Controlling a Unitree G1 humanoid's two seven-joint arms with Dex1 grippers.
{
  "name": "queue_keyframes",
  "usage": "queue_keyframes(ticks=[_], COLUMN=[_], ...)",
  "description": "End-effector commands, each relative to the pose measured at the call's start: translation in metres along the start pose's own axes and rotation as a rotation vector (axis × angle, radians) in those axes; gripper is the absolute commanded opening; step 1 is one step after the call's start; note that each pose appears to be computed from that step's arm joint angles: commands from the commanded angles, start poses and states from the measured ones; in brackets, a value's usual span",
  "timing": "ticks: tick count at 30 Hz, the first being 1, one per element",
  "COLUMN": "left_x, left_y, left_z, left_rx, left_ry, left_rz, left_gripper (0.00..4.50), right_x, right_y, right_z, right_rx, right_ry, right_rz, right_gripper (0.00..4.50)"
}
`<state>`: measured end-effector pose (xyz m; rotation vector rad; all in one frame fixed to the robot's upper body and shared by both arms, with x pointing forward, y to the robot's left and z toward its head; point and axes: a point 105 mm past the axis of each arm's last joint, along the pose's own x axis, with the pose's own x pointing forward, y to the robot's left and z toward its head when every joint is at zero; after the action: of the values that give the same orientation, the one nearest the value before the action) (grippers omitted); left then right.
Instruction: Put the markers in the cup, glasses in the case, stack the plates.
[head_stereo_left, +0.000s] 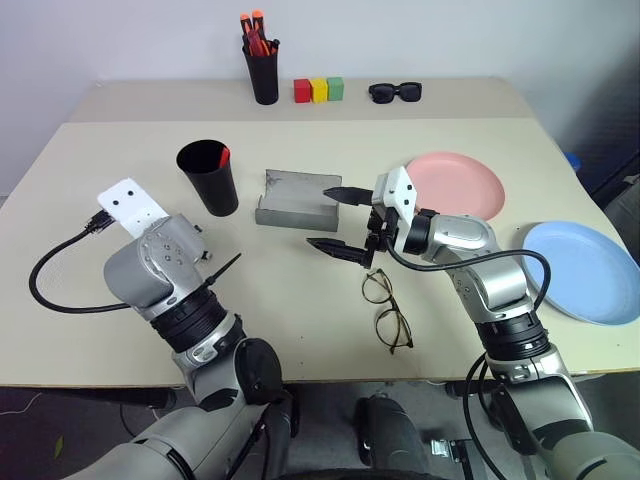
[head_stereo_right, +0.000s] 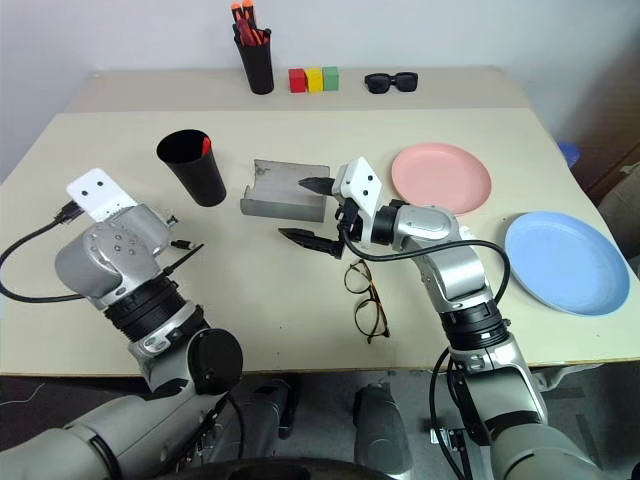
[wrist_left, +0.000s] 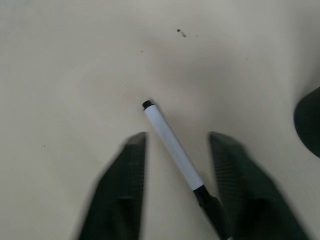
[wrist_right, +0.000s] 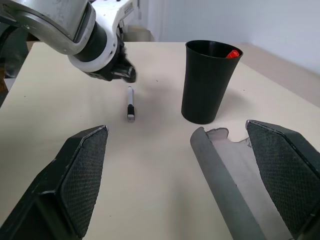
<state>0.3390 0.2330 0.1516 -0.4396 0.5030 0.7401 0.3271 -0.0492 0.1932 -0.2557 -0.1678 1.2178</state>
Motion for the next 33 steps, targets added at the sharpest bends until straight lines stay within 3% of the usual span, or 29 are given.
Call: queue_keyframes(ticks=[1,17,20,23,24,27,31,33], left_x=[-0.009,0.014,0.017,0.020,0.020,0.023,0.012,-0.014], left_y=[-0.027,-0.016,-0.012,-0.007,-0.006,0.003,0.012,0.004], left_z=[-0.022,-0.036,-0.036,-0.035,-0.034,-0.008,0.053,0.100], left_rx=[-0.035,-0.087,-0.095,-0.097,-0.097,-0.064,-0.114,-0.061], left_ry=[0.080,0.194,0.204,0.199,0.192,0.034,-0.323,-0.620], left_rz=[-0.083,-0.023,0.001,0.024,0.028,0.053,0.033,-0.046], left_gripper=[2.21,2.21,1.41,0.04,0.04,0.04,0.04,0.04], right_x=[0.002,0.004,0.004,0.004,0.004,0.004,0.005,0.006], right_y=[0.001,0.002,0.002,0.002,0.002,0.002,0.002,-0.002], right_z=[0.013,0.012,0.011,0.011,0.011,0.011,0.011,0.014], right_rx=[-0.040,-0.034,-0.034,-0.034,-0.034,-0.033,-0.033,-0.037], right_ry=[-0.039,-0.038,-0.038,-0.039,-0.039,-0.040,-0.040,-0.054], right_rz=[0.004,-0.004,-0.008,-0.009,-0.010,-0.010,-0.011,-0.039], right_gripper=[4.50,4.50,4.50,4.50,4.50,4.50,4.50,4.50])
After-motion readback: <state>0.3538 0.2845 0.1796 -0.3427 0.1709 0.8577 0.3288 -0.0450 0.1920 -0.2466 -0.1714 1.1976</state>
